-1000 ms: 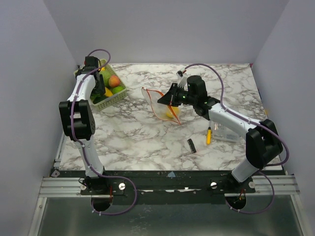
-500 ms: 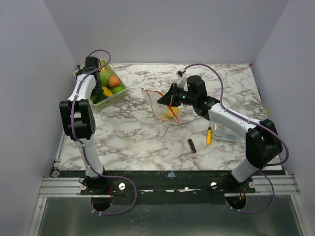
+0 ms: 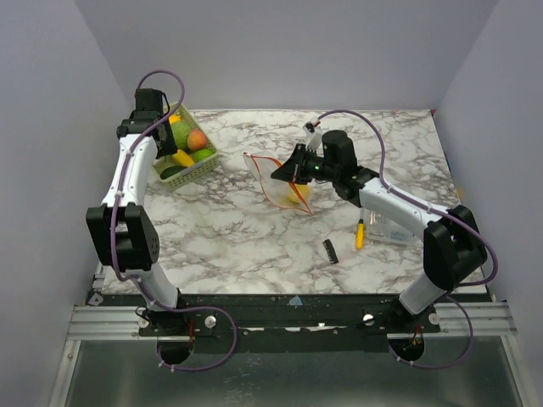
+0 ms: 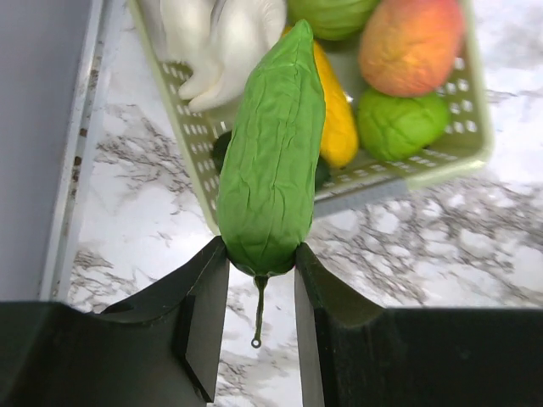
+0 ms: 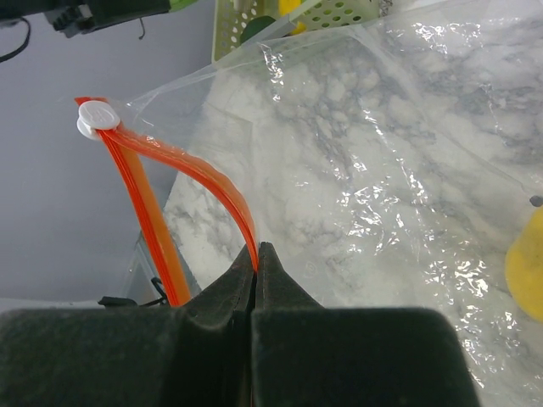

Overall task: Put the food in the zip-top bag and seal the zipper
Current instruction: Pick up the fake vegetable from the bin, then place the fake vegetable in the zipper food storage bag.

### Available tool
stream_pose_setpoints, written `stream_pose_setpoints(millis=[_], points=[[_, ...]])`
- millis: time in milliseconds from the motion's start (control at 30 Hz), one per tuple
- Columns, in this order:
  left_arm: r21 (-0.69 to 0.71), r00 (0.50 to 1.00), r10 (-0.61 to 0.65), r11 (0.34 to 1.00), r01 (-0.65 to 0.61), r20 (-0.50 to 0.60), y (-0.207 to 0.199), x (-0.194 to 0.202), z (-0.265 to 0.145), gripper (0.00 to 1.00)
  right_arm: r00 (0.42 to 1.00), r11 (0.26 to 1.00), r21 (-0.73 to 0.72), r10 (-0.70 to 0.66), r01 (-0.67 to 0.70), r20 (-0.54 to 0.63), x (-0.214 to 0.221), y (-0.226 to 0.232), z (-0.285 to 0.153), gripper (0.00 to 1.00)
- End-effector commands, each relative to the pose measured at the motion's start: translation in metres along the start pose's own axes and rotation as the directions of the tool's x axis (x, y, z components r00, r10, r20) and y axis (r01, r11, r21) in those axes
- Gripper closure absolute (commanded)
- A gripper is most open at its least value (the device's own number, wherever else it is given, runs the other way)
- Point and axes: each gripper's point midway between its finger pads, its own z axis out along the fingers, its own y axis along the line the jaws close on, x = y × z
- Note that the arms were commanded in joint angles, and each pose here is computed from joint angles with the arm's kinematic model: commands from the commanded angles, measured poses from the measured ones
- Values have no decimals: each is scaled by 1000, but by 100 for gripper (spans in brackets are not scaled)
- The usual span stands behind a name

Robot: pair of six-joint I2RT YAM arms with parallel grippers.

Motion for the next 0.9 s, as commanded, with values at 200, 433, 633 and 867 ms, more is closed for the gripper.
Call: stream_pose_setpoints(millis=[200, 433, 633, 867], points=[[485, 995, 49, 870, -83, 81, -101, 32, -102, 93, 1000, 1000, 0, -12, 12, 7, -4, 1, -1, 99], [619, 957, 196, 731, -289, 216, -136, 61, -179, 92, 1000, 999, 30, -18, 18, 21, -7, -5, 0, 99], [756, 914, 289, 518, -400, 286, -156, 94, -244, 92, 998, 998, 52, -31, 29, 46, -14, -7, 0, 99], [800, 858, 401, 370, -472, 320, -174, 135, -274, 93, 993, 996, 60, -73, 68, 97, -26, 0, -7, 99]])
